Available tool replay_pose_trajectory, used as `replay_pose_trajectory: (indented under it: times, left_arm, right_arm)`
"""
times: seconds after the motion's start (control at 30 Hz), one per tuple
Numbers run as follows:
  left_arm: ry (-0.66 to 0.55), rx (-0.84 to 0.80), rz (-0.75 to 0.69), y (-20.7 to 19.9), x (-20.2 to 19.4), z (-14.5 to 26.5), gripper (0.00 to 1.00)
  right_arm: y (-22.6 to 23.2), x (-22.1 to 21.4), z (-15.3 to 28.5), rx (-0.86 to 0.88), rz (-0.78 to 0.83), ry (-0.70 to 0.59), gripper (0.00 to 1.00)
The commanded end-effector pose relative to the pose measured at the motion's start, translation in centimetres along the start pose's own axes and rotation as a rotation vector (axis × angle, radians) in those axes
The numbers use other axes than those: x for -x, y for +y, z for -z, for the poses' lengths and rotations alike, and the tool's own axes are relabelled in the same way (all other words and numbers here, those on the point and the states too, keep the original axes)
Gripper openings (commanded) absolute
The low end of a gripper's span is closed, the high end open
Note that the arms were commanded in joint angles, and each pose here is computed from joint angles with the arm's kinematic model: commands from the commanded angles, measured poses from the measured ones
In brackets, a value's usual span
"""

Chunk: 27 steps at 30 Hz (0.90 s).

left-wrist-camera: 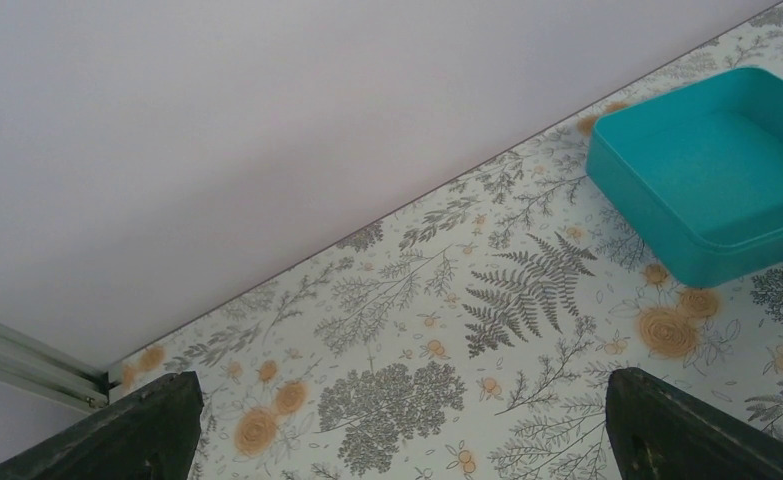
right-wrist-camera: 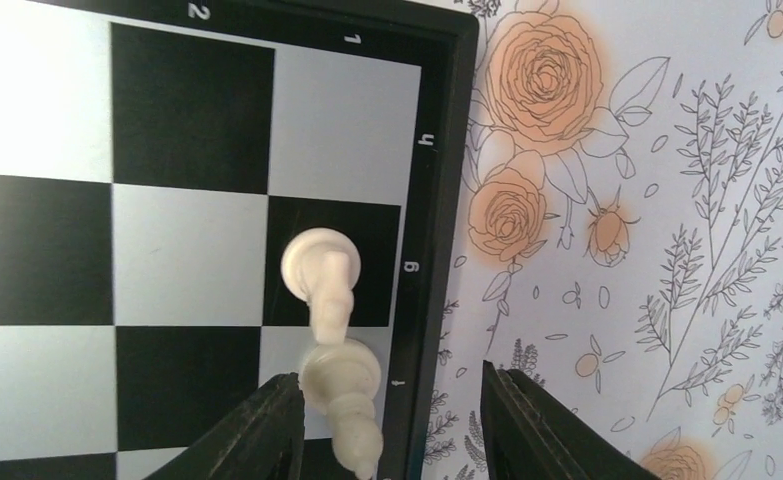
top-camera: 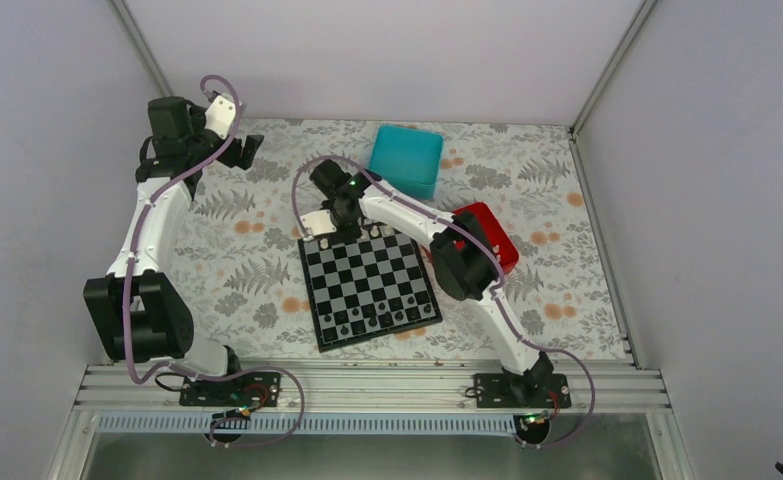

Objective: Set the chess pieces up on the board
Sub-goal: Place the chess piece on the chessboard, then pick up the chess piece from the storage box.

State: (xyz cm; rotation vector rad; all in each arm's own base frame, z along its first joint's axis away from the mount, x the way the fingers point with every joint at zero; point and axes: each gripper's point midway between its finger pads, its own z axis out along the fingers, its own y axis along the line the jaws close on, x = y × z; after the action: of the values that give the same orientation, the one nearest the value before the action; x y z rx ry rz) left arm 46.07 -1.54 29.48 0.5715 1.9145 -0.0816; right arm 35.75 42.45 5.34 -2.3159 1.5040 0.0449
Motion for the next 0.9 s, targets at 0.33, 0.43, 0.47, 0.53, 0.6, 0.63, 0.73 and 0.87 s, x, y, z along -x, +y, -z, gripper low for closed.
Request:
replay_pose_trajectory:
  times: [0.33,0.43,0.47,0.53,0.6,0.63,0.73,0.87]
  left_arm:
    - [-0.017,-0.018,-0.002,0.1,0.2,-0.1,1.0]
    - [-0.019,-0.007,-0.003,0.3,0.3,0.1,1.0]
    - [-0.018,0.0,-0.003,0.4,0.4,0.1,1.0]
    - [-0.02,0.013,-0.003,0.7,0.5,0.3,1.0]
    - [-0.023,0.016,-0.005,0.7,0.7,0.4,1.0]
    - [-0.024,0.017,-0.006,0.7,0.7,0.4,1.0]
    - [-0.024,0.023,-0.008,0.8,0.8,0.6,1.0]
    - [-0.022,0.034,-0.009,1.0,0.8,0.8,1.0]
  right_arm:
    - [3.1,-0.1,7.9,0.086,-0.039,-0.047,0.48]
    - [1.9,-1.7,10.9,0.03,-0.092,-0.053,0.48]
    - [1.4,-2.7,11.9,0.013,-0.121,-0.052,0.49]
    - [0.6,-4.7,13.6,-0.023,-0.173,-0.044,0.49]
    - [-0.1,-7.2,14.9,-0.07,-0.226,-0.021,0.49]
    - [-0.2,-8.2,15.5,-0.091,-0.247,-0.011,0.49]
    - [0.0,-11.1,17.1,-0.126,-0.312,0.027,0.49]
    - [0.3,-15.6,19.0,-0.189,-0.4,0.112,0.5]
